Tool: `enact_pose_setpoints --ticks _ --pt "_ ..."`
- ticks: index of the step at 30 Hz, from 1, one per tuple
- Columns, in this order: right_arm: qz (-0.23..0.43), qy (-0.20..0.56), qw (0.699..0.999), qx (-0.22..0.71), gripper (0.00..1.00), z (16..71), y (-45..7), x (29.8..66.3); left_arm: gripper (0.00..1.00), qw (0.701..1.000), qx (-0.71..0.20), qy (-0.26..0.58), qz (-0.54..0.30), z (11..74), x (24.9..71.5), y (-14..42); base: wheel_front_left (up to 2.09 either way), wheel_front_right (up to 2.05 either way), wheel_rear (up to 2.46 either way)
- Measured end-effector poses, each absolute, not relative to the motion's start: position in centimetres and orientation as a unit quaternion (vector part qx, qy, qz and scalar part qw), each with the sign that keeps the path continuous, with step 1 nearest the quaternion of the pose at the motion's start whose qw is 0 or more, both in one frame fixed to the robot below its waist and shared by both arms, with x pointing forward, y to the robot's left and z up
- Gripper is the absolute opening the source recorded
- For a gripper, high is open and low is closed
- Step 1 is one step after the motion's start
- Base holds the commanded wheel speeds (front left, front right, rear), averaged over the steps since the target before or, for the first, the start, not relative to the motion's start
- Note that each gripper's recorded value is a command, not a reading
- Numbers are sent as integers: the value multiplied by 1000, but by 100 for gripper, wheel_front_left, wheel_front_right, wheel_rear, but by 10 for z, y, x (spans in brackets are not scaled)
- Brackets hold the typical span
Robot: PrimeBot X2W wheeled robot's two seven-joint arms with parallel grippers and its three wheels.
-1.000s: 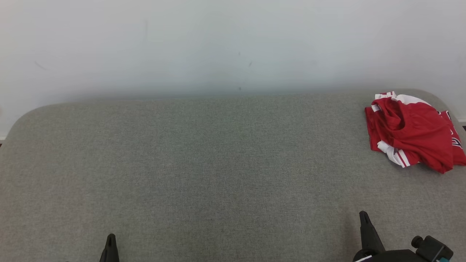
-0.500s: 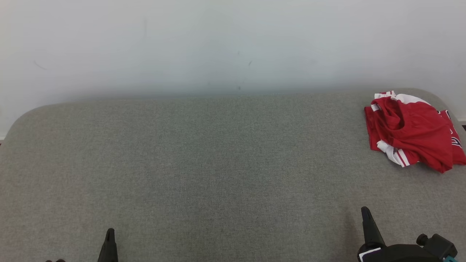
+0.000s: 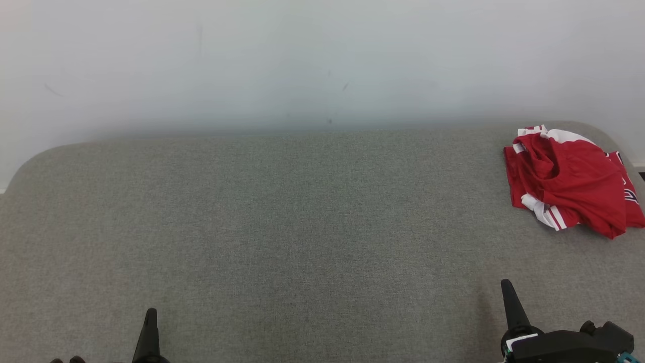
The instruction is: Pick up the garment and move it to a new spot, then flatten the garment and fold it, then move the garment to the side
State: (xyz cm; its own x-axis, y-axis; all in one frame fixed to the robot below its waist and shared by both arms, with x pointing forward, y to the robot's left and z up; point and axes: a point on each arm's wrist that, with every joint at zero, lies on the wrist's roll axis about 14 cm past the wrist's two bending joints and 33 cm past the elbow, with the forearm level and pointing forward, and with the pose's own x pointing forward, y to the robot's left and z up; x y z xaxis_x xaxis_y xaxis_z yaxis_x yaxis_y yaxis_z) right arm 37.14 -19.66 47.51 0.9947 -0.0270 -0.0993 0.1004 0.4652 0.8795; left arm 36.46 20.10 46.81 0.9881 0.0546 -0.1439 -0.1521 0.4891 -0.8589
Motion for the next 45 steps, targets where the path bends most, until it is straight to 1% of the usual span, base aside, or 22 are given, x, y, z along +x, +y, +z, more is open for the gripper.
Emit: enact_pose_setpoints --ticks 20,45 --pt "-30 26 804 593 0 484 -198 378 0 808 -587 35 44 480 374 200 0 0 0" --pt "-13 12 744 668 0 497 -199 385 0 746 -666 18 21 494 383 199 0 0 0"
